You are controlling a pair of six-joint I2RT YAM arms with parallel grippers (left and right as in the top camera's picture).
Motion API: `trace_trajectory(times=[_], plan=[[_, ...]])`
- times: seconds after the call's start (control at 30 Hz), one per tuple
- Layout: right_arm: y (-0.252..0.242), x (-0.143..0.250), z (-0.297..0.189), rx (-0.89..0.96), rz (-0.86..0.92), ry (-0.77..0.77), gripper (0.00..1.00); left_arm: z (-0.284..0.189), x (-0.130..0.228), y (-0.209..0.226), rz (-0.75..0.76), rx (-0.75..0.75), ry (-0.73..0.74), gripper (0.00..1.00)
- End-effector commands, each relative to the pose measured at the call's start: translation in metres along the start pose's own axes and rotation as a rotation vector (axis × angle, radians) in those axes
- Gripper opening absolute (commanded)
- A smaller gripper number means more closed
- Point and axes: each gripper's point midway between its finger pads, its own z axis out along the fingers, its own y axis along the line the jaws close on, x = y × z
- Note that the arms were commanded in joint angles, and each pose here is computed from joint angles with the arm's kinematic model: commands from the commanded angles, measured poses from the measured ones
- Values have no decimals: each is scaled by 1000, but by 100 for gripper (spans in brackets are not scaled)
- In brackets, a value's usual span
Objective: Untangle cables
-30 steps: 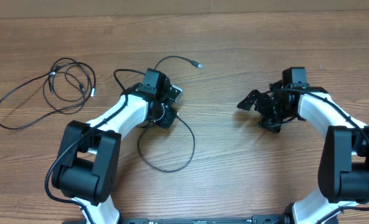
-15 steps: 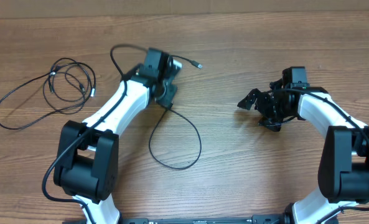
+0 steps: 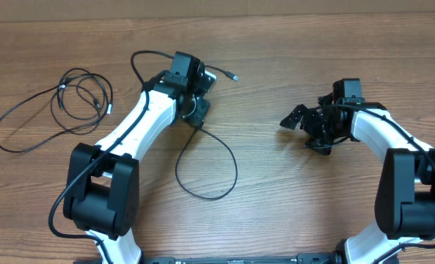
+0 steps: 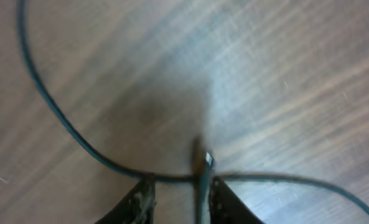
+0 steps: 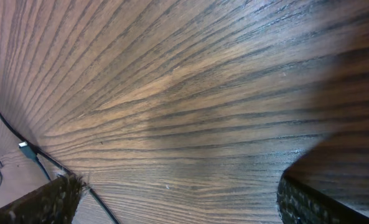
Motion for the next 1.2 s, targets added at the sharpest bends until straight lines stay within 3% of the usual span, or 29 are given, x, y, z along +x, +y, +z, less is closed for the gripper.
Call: trace_trajectory(times=[0.0,0.13,0.27,0.43,0.87,1.0,1.17], plan=[[-33,2,13,126,20,-2,100,5,18,-14,-11,82,56,32],[-33,2,13,126,20,-2,100,3,32,-17,-18,92,112,34],[-33,2,13,126,20,-2,100,6,41,-18,-20,97,134,50],[-33,2,13,126,20,-2,100,19,45,-18,-18,92,109,52],[-33,2,13,126,20,-2,100,46,46,-16,-5,71,4,50],[-33,2,13,126,20,-2,100,47,48,-16,-5,72,6,32],[-33,2,13,126,20,-2,100,48,49,-17,-5,71,4,40]])
